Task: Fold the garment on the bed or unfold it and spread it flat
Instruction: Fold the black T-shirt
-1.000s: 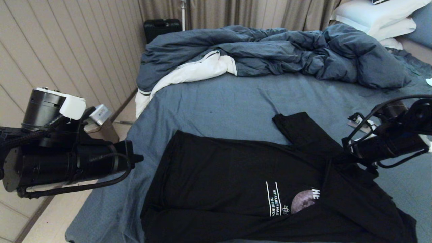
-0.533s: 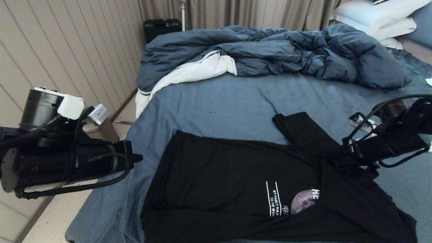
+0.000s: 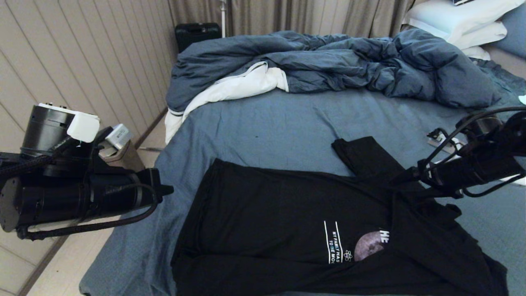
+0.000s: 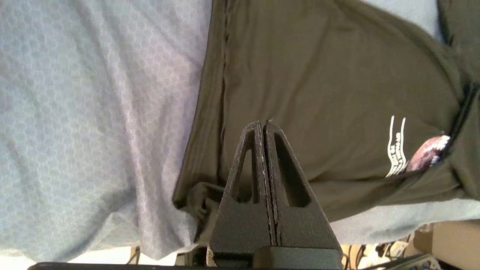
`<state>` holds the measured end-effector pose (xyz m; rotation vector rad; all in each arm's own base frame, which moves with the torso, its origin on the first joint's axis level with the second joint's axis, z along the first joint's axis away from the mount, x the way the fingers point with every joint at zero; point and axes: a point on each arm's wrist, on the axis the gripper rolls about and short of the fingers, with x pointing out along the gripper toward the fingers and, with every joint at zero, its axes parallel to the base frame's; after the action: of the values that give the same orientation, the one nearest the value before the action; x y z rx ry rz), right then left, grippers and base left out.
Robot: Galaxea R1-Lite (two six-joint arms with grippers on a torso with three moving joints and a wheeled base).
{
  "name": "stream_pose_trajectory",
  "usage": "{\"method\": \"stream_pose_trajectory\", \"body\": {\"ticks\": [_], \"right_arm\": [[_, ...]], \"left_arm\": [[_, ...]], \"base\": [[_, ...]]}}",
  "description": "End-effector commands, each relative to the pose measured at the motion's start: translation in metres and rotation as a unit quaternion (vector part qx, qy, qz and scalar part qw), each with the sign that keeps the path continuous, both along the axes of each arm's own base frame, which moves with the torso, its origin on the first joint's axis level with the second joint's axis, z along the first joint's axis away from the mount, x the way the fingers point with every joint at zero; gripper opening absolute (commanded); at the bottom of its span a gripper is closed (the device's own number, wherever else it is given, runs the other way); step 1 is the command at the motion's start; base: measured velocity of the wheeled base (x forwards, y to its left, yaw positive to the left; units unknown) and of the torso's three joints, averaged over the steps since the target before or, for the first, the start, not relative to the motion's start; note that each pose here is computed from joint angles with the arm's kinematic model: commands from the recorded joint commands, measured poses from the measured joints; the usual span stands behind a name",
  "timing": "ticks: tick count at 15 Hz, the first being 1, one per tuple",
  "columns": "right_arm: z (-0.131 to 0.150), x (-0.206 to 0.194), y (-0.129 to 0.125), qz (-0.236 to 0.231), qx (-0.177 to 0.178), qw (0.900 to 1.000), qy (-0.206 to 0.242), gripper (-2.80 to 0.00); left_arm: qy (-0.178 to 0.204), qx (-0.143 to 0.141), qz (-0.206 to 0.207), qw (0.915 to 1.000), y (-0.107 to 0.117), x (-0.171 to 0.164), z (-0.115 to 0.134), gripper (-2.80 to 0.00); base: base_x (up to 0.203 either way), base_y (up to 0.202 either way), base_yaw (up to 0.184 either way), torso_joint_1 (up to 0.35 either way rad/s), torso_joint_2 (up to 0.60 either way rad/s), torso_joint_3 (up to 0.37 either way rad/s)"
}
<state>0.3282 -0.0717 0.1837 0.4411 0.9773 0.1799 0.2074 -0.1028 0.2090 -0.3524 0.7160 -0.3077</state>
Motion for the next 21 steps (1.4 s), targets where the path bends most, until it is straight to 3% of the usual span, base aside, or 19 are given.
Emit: {"method": "stream_pose_trajectory", "body": {"ticks": [1, 3, 4, 5, 10, 14, 17, 21], "right_arm": [[0.014, -0.008, 0.001, 0.0, -0.003, 1.0, -0.019, 0.0], [0.032, -0.021, 0.003, -0.002, -0.01, 0.999, -0.045, 0.0], [0.042, -0.03, 0.004, -0.005, -0.014, 0.998, -0.059, -0.5], [0.048, -0.04, 0.004, -0.009, -0.018, 0.998, -0.067, -2.8], [0.049, -0.082, 0.011, -0.008, -0.022, 0.998, -0.064, -2.8], [0.037, -0.073, 0.01, -0.006, -0.012, 0.999, -0.043, -2.8], [0.024, -0.06, 0.008, -0.003, -0.004, 1.0, -0.019, -2.8], [0.011, -0.05, 0.007, 0.007, 0.015, 1.0, -0.002, -2.8]], "left_arm": [[0.0, -0.002, 0.001, 1.0, -0.001, 0.003, 0.001, -2.8], [0.001, -0.002, 0.001, 1.0, -0.004, 0.007, 0.002, -2.8], [0.0, -0.002, 0.001, 1.0, -0.005, 0.01, 0.003, -2.8], [0.002, -0.001, -0.001, 1.0, -0.007, 0.013, 0.003, -2.8], [0.02, 0.017, -0.08, 0.9965, -0.053, 0.006, -0.002, -2.8], [0.029, 0.09, -0.178, 0.9796, -0.107, -0.014, -0.018, -2.8], [0.019, 0.16, -0.256, 0.9531, -0.143, -0.034, -0.032, -2.8], [-0.019, 0.214, -0.369, 0.9043, -0.181, -0.064, -0.04, -2.8]], "base": [[0.0, 0.0, 0.0, 0.0, 0.0, 0.0], [0.0, 0.0, 0.0, 0.0, 0.0, 0.0], [0.0, 0.0, 0.0, 0.0, 0.0, 0.0], [0.0, 0.0, 0.0, 0.0, 0.0, 0.0], [0.0, 0.0, 0.0, 0.0, 0.0, 0.0], [0.0, 0.0, 0.0, 0.0, 0.0, 0.0], [0.0, 0.0, 0.0, 0.0, 0.0, 0.0], [0.0, 0.0, 0.0, 0.0, 0.0, 0.0]]}}
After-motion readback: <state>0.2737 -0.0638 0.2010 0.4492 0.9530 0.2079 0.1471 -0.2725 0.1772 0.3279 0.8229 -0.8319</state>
